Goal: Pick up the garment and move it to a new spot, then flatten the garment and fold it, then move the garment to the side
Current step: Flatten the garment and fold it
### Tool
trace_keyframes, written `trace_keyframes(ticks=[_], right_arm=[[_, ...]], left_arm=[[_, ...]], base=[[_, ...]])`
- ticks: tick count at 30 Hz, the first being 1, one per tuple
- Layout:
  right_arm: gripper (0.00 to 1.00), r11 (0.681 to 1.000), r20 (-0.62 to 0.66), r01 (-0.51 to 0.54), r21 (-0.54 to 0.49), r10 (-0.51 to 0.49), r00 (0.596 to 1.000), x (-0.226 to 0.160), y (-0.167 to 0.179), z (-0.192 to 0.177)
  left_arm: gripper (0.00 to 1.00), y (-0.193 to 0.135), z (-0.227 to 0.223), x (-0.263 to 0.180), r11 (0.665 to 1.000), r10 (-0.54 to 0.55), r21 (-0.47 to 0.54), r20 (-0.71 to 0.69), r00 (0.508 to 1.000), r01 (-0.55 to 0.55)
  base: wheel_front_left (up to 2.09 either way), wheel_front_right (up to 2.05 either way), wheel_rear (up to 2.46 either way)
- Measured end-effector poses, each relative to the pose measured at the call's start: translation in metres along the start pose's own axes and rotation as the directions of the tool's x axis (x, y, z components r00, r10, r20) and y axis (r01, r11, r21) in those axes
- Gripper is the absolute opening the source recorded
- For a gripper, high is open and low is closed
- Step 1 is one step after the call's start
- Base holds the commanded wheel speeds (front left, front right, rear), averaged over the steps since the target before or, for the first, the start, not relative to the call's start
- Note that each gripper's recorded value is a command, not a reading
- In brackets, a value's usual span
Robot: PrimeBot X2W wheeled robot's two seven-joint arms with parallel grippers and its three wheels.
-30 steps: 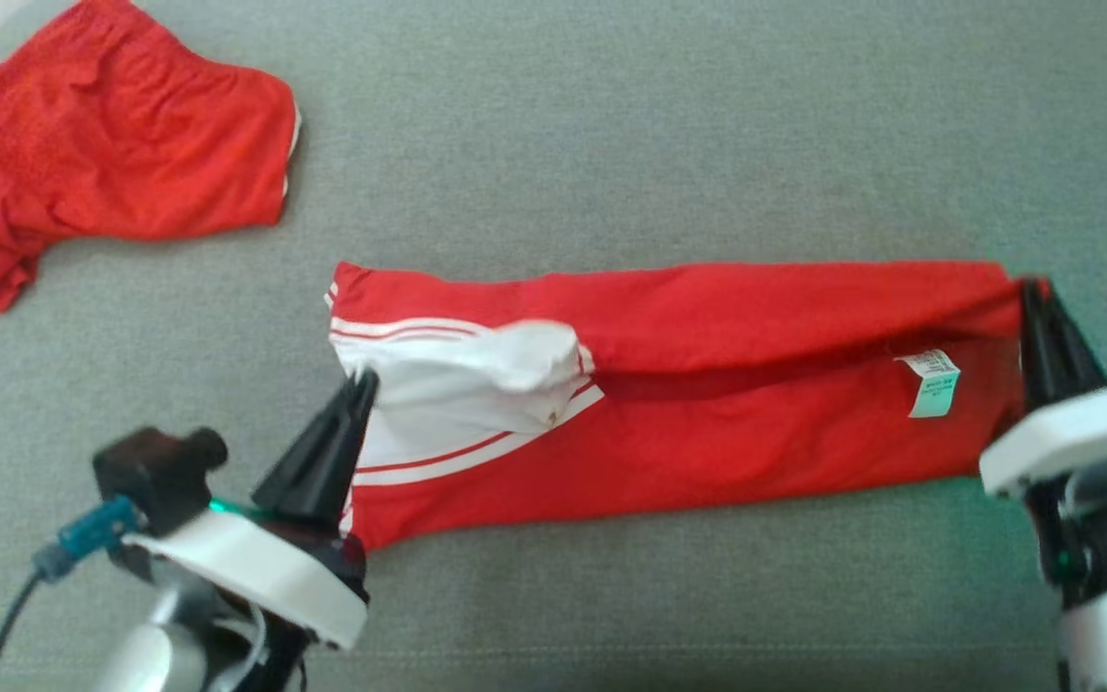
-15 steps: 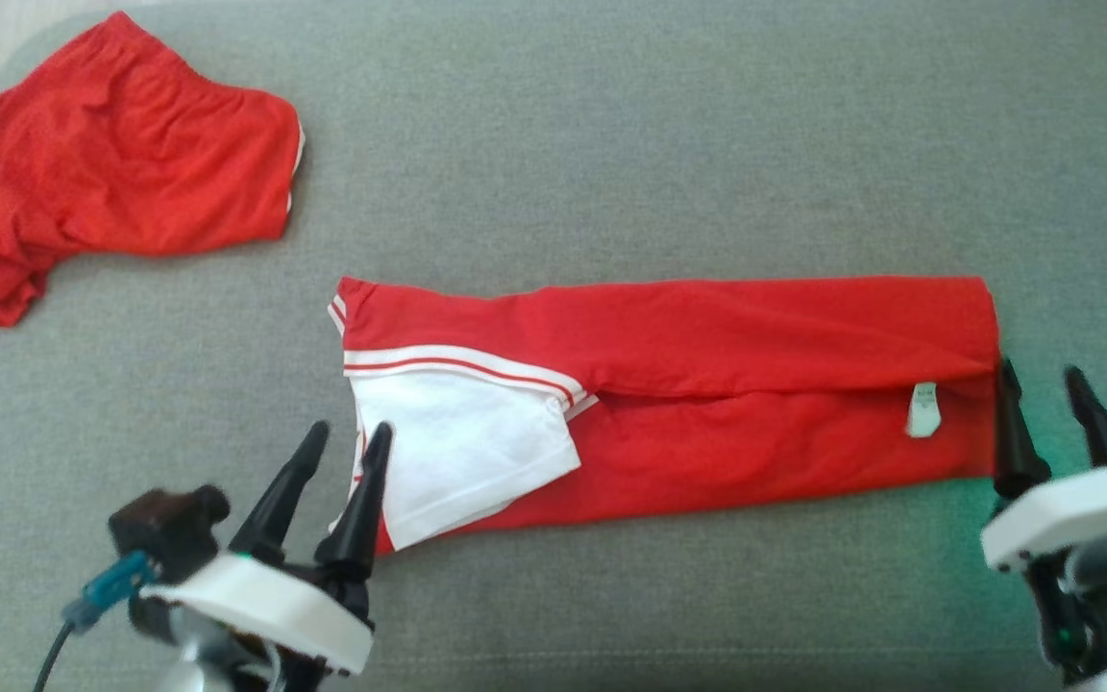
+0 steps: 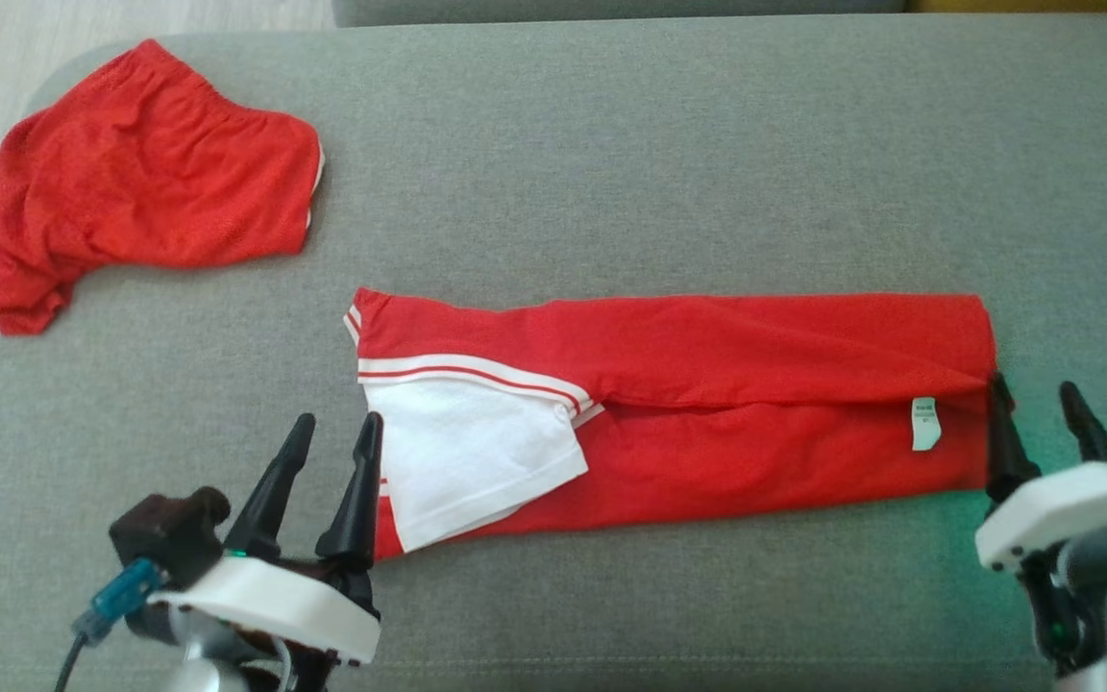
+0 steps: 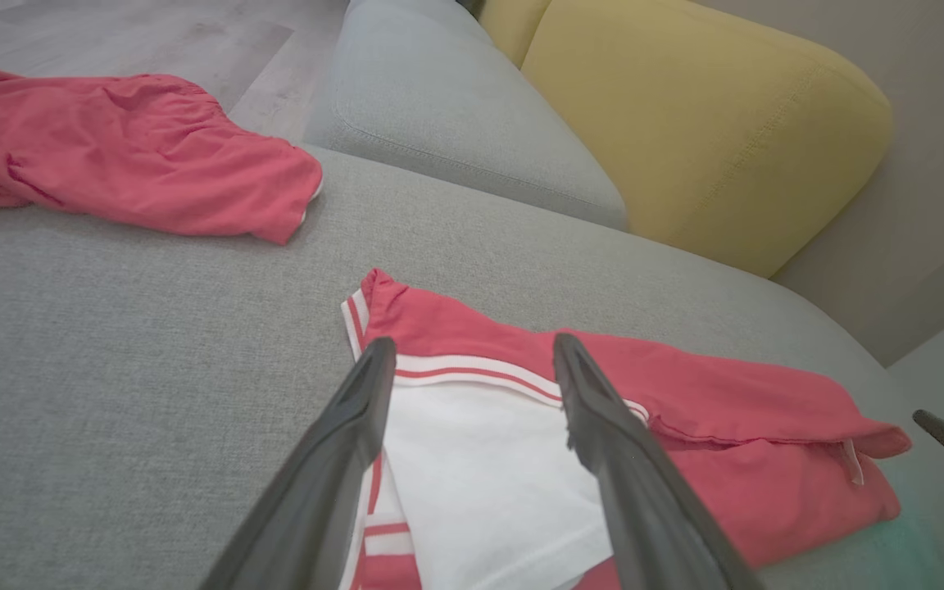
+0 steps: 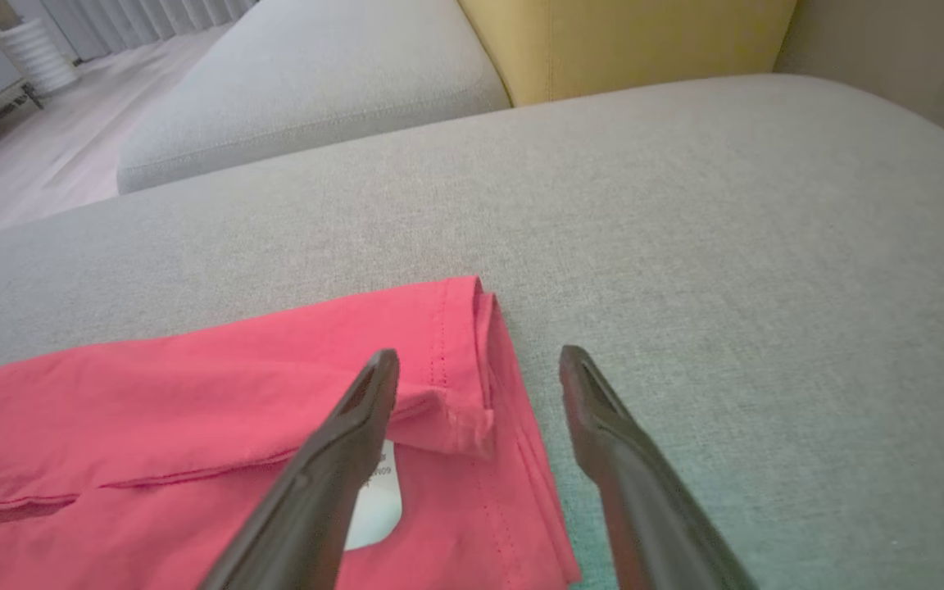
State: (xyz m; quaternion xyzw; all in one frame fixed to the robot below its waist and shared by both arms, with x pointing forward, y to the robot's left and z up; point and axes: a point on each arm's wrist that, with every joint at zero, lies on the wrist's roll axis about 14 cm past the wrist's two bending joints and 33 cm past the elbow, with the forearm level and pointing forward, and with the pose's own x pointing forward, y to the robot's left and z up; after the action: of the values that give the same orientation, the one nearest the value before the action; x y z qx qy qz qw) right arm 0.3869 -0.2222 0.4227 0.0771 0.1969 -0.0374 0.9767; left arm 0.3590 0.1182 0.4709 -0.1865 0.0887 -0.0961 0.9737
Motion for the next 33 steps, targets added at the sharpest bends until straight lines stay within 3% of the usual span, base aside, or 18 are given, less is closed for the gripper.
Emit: trace_keyframes(ticks=[8,19,20,21,22,26,33], right_arm=[[1.0,0.999,-0.16,0.006,-0.042,-0.013,0.987,0.024,-0.001,-0.026],[0.98,0.998,-0.342,-0.007,-0.066,-0.016,0.94,0.039,0.001,-0.055],[0.78,0.998,-0.348,-0.008,-0.063,-0.014,0.937,0.04,0.001,-0.055],[0.78,0.998,-0.352,-0.009,-0.06,-0.012,0.936,0.041,0.001,-0.054],[0.53,0.998,-0.352,-0.011,-0.058,-0.01,0.936,0.042,0.001,-0.053],[0.0,0.999,-0.35,-0.03,-0.043,0.013,0.937,0.044,0.006,-0.053],[0.0,0.999,-0.297,-0.02,-0.03,0.01,0.955,0.042,0.002,-0.043]], left_arm=[[1.0,0.001,-0.004,0.0,1.0,0.004,0.016,-0.011,1.0,-0.004],[1.0,0.009,-0.01,0.005,0.999,0.027,0.021,-0.024,0.999,-0.027],[1.0,0.009,-0.01,0.005,0.999,0.027,0.021,-0.026,0.999,-0.027],[1.0,0.009,-0.011,0.006,0.999,0.027,0.021,-0.028,0.999,-0.027],[1.0,0.009,-0.012,0.006,0.999,0.027,0.022,-0.031,0.999,-0.027],[1.0,0.009,-0.009,0.012,0.999,0.02,0.03,-0.019,1.0,-0.019],[1.0,0.002,-0.011,0.014,0.999,-0.003,0.039,-0.025,1.0,0.004]], base=[[0.0,0.0,0.0],[0.0,0.0,0.0],[0.0,0.0,0.0],[0.0,0.0,0.0],[0.0,0.0,0.0],[0.0,0.0,0.0],[0.0,0.0,0.0]])
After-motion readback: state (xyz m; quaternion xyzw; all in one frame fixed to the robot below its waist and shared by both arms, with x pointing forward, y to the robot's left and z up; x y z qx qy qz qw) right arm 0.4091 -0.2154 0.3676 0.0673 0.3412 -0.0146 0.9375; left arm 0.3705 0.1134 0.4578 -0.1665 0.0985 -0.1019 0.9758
